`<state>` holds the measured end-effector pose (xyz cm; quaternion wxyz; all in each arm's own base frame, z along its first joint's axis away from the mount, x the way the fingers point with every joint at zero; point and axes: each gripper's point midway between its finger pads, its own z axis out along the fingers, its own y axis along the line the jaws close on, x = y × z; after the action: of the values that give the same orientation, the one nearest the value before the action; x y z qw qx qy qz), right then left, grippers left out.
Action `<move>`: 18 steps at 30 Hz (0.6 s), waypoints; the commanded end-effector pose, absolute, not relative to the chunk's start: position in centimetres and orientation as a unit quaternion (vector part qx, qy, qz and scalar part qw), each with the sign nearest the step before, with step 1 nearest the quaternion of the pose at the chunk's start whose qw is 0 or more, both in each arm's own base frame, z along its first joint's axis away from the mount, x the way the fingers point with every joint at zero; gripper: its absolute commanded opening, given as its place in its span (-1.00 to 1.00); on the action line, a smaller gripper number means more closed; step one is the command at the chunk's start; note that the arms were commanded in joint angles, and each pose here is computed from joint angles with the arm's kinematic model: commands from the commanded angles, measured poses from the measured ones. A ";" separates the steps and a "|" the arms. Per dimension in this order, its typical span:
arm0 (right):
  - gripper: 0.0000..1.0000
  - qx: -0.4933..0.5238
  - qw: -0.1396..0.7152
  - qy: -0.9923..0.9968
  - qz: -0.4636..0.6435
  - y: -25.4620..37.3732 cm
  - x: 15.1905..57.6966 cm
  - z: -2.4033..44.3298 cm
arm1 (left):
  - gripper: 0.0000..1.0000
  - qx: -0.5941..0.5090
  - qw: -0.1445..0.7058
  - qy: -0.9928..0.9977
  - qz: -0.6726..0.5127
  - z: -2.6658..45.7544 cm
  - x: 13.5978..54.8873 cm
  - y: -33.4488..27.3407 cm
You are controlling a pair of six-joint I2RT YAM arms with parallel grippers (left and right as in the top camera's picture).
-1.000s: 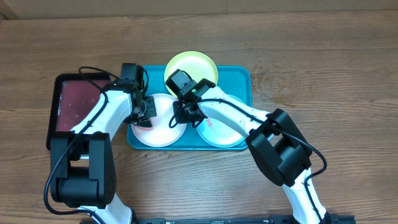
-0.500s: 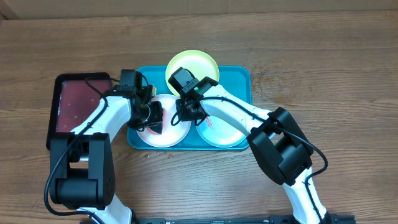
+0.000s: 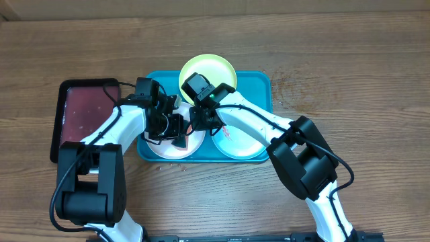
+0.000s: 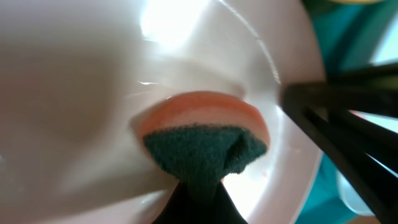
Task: Clean dirty plates on tray and stack at the side
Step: 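Hold the white plate with the right gripper and scrub it with the sponge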
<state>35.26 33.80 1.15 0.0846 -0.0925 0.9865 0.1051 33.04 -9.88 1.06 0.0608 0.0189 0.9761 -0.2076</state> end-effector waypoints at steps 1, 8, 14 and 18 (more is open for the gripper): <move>-0.80 -0.097 0.092 0.985 0.111 34.4 35.6 1.6 | -0.92 -0.013 0.069 0.991 -0.112 -0.3 33.7 -6.9; -0.81 -0.097 0.092 0.985 0.112 34.4 35.6 1.6 | -0.91 -0.114 0.113 0.980 0.114 -0.3 34.6 1.2; -0.92 -0.097 0.093 0.985 0.112 34.4 35.6 1.6 | -0.91 -0.128 0.148 0.965 0.173 1.1 36.0 3.3; -0.92 -0.097 0.093 0.985 0.112 34.4 35.6 1.6 | -0.92 -0.132 0.172 0.962 0.166 2.5 37.8 3.1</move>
<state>35.06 34.77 1.41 0.0840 -0.0940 0.9844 0.1226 36.31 0.80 1.36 0.1491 -0.1057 0.9767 0.1124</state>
